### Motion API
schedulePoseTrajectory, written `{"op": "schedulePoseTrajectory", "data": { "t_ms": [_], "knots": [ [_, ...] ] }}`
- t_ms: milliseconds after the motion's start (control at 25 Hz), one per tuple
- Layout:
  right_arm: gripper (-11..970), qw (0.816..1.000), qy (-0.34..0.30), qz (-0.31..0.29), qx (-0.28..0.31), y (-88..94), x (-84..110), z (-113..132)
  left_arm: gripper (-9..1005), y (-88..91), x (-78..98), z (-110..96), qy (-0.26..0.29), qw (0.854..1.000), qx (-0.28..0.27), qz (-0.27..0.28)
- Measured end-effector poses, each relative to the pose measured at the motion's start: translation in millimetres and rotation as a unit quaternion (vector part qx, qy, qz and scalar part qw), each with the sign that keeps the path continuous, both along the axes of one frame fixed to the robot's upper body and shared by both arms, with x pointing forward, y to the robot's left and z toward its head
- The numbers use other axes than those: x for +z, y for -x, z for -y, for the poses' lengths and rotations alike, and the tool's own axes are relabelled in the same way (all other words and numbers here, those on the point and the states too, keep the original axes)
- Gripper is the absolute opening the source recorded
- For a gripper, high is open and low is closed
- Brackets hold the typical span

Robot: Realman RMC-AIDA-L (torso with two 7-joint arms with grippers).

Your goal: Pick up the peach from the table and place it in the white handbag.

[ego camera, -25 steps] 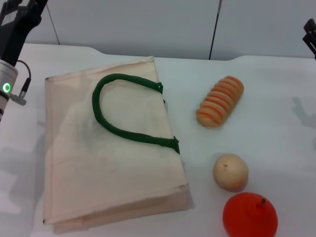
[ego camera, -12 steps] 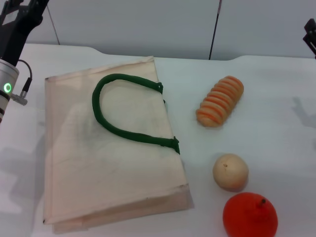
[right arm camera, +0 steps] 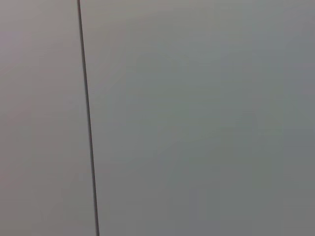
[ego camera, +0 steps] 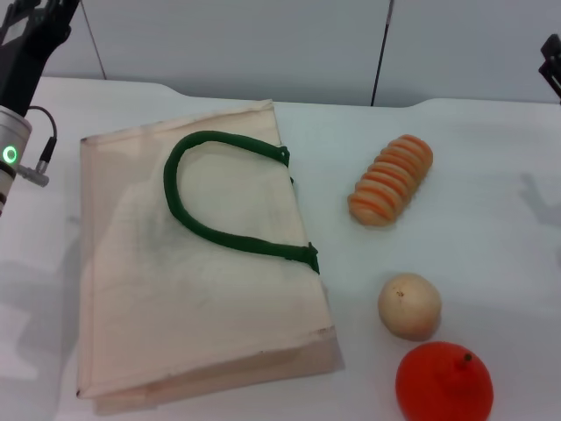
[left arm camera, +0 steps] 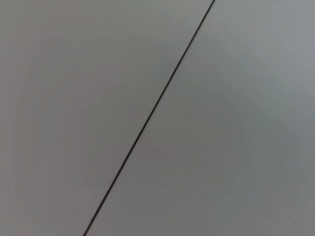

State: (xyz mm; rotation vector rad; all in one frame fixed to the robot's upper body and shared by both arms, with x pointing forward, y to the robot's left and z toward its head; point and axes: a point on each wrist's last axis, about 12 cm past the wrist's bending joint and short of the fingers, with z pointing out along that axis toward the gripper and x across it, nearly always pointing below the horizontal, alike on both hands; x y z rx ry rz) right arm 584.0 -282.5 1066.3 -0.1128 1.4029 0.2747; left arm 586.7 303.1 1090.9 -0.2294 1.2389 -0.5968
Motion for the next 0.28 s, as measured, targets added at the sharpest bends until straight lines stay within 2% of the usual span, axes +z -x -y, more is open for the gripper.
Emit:
{"op": "schedulePoseTrajectory", "data": {
  "t_ms": [280],
  "knots": [
    [894,1.0,0.0,0.0,0.0,0.0,0.0,0.0,826,-0.7,-0.2,0.7,0.0,1.0,-0.001,-0.002]
  ]
}}
